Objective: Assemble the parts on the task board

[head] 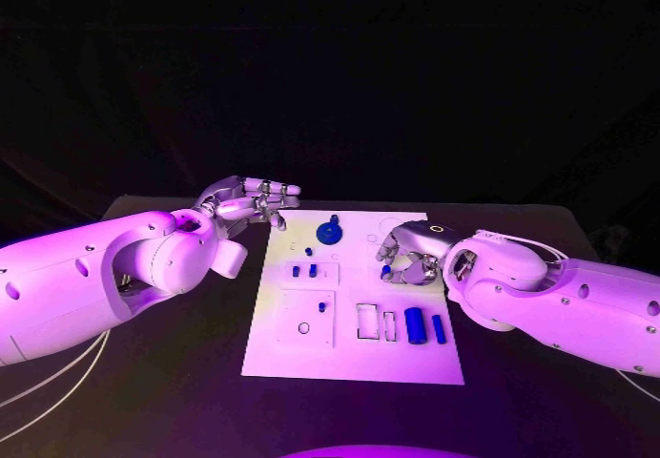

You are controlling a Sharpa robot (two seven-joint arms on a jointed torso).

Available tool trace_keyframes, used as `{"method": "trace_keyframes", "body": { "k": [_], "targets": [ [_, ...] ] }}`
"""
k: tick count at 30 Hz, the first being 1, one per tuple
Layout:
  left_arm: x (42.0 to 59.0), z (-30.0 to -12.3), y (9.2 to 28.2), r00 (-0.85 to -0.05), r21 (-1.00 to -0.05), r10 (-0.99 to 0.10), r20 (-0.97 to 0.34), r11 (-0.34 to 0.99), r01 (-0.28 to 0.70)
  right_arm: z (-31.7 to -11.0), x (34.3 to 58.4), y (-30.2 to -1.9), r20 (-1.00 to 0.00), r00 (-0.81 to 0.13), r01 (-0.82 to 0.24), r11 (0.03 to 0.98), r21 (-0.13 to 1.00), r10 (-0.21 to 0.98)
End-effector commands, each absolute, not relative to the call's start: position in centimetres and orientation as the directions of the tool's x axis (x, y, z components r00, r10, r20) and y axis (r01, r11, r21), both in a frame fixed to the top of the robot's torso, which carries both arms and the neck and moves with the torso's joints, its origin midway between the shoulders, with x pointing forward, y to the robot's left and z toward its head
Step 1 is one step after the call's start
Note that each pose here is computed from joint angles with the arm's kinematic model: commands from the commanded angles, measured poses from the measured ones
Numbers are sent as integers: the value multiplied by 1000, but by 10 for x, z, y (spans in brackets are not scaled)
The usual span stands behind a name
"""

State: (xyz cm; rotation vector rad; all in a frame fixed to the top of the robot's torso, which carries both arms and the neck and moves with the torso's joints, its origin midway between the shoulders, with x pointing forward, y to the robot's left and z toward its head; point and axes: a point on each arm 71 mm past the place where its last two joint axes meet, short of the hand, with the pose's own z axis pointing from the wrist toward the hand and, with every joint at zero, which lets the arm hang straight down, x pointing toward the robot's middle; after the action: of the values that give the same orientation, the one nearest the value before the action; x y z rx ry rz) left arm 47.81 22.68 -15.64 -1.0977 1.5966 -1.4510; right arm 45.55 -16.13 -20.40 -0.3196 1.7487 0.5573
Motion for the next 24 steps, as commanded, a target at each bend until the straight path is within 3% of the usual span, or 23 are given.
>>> {"method": "trace_keyframes", "body": {
  "k": [1, 24],
  "targets": [
    [478, -155, 224, -409, -993, -911, 44, 5, -118, -208, 456, -159, -968, -249, -510, 846, 154, 26],
    [478, -155, 225, -407, -993, -912, 43, 7, -121, -217, 461, -159, -967, -255, -497, 860, 115, -18]
  ]
}}
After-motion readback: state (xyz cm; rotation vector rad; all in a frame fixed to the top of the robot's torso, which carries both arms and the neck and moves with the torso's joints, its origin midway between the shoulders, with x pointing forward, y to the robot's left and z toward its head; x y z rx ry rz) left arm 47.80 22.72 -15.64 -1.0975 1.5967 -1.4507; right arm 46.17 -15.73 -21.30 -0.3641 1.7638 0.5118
